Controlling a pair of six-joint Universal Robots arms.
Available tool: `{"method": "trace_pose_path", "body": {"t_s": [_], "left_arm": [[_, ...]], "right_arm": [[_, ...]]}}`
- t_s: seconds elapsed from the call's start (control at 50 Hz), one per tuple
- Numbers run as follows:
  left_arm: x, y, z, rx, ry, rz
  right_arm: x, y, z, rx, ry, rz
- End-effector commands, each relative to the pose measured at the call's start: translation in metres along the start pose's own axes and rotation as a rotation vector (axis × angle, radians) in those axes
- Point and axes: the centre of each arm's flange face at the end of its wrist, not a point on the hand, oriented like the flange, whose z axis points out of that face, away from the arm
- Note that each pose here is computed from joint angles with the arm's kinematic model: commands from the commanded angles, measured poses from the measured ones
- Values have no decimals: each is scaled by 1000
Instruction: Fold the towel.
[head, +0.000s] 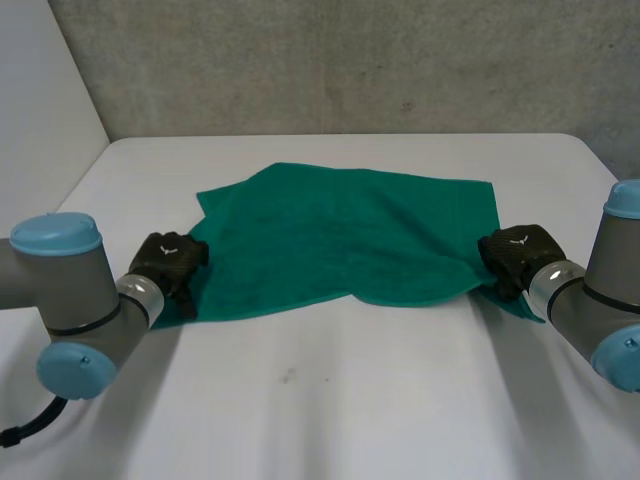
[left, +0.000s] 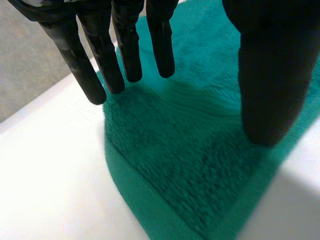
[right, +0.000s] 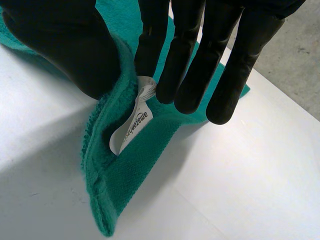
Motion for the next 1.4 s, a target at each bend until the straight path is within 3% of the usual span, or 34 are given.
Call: {"method": "trace_pose_path", "body": {"t_s": [0.02,0.3,0.6,1.02,1.28,1.4], "left_arm": [[-3,-5,11,60,-23,7],[-2,-1,21,54,-21,10],[0,-6,-32,-73,27,-7],[-10,3,6,0,-30,-2],[-12,0,10,9,-35,-1],[-11,-3,-12,-49,-11,-10]], "right_arm": [[0,0,0,-1,-1,-1],[1,0,0,-1,2,-1],[1,0,0,-1,1,-2],[0,1,0,-4,1,-3],[-1,1,0,-3,0,-5],[-1,1,0,-3,0,-5]]}}
